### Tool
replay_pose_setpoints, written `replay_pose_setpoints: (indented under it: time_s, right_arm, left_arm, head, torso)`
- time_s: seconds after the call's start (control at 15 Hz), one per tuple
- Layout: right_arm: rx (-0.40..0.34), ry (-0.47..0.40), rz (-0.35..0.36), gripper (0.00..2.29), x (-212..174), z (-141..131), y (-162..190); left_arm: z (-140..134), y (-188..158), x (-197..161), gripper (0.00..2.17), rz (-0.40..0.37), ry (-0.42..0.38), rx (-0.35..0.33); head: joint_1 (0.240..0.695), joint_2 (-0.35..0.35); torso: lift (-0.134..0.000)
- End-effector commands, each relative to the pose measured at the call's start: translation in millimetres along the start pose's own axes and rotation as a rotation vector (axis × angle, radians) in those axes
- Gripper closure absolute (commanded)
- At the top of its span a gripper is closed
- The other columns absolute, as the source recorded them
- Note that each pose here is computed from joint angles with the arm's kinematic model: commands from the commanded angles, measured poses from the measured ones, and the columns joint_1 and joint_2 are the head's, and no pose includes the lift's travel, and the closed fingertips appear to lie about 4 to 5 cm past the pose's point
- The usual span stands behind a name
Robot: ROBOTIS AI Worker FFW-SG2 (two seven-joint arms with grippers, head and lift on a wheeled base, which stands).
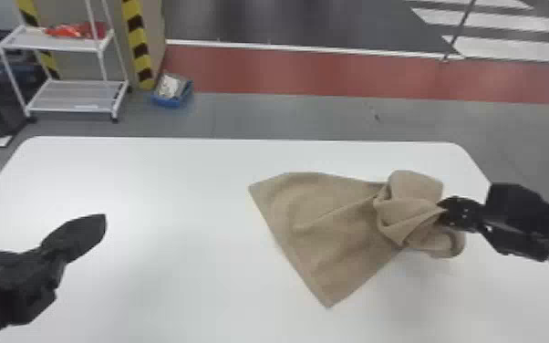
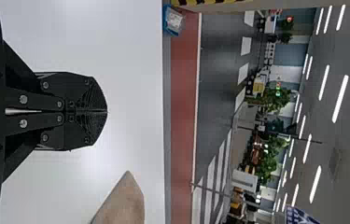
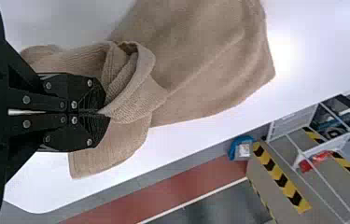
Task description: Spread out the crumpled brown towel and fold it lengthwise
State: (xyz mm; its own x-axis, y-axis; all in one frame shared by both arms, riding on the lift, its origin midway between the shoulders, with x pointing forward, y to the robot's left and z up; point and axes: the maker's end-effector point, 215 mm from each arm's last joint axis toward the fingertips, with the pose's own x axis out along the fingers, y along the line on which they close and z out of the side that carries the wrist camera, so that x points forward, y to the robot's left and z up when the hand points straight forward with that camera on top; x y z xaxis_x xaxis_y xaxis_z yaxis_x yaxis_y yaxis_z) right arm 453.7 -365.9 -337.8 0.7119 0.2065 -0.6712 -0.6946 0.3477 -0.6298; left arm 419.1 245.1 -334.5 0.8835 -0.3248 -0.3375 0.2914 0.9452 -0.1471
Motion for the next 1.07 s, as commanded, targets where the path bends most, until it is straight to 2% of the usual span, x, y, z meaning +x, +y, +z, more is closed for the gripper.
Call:
replay_pose_setpoints:
  time_s: [0.0, 0.07, 0.13, 0.2, 0.33, 0.4, 0.53, 0.6, 0.73, 0.8, 0.87, 0.93, 1.0]
  right_arm:
    - [0.051, 0.092, 0.02, 1.88, 1.5, -31.6, 10.8]
    - [0.092, 0.102, 0.022, 1.52, 0.2, -38.9, 13.6]
    - [0.117, 0.127, 0.02, 0.96, -1.7, -48.2, 14.6]
    - [0.129, 0.145, 0.016, 0.59, -3.7, -56.8, 13.8]
    - [0.149, 0.168, -0.001, 0.47, -11.6, -74.1, 6.8]
    - [0.163, 0.165, -0.007, 0.35, -14.7, -78.0, 4.9]
    - [0.194, 0.171, -0.027, 0.17, -23.1, -88.1, 0.1]
    - [0.251, 0.182, -0.056, 0.11, -30.3, -100.1, -7.1]
    - [0.506, 0.149, -0.11, 0.09, -45.2, -122.6, -15.7]
    - [0.661, 0.139, -0.152, 0.1, -52.1, -135.2, -19.9]
    - [0.879, 0.161, -0.207, 0.1, -59.5, -156.3, -19.1]
    - [1.051, 0.15, -0.26, 0.11, -64.6, -167.2, -20.5]
    - [1.117, 0.099, -0.298, 0.11, -68.0, -169.7, -26.3]
  left_arm:
    - [-13.2, -28.9, 6.1, 1.32, -0.071, 0.021, -0.014]
    - [-19.0, -41.6, 11.0, 1.03, -0.101, 0.029, -0.017]
    - [-22.1, -54.7, 13.7, 0.65, -0.133, 0.029, -0.017]
    - [-28.0, -69.2, 15.3, 0.4, -0.161, 0.04, -0.015]
    - [-37.0, -103.4, 20.2, 0.32, -0.221, 0.047, 0.018]
    - [-42.1, -123.8, 24.1, 0.32, -0.251, 0.053, 0.037]
    - [-52.1, -162.8, 30.8, 0.33, -0.31, 0.074, 0.065]
    - [-51.9, -185.9, 33.7, 0.33, -0.349, 0.062, 0.086]
    - [-60.1, -223.4, 37.7, 0.33, -0.412, 0.066, 0.1]
    - [-65.3, -242.0, 40.0, 0.33, -0.447, 0.073, 0.096]
    - [-69.3, -259.4, 42.3, 0.4, -0.479, 0.079, 0.095]
    - [-73.6, -271.2, 44.7, 0.41, -0.498, 0.087, 0.098]
    - [-78.3, -282.5, 48.0, 0.41, -0.515, 0.092, 0.106]
  head:
    - [0.695, -0.151]
    - [0.695, -0.177]
    - [0.695, -0.2]
    - [0.695, -0.225]
    - [0.695, -0.276]
    - [0.695, -0.331]
    - [0.695, -0.35]
    - [0.695, -0.35]
    - [0.695, -0.35]
    - [0.695, -0.35]
    - [0.695, -0.35]
    - [0.695, -0.35]
    - [0.695, -0.35]
  torso:
    - [-0.124]
    - [-0.124]
    - [-0.124]
    - [-0.124]
    - [-0.124]
    - [-0.124]
    - [-0.124]
    - [-0.124]
    - [-0.124]
    - [-0.124]
    - [-0.124]
    - [-0.124]
    - [-0.124]
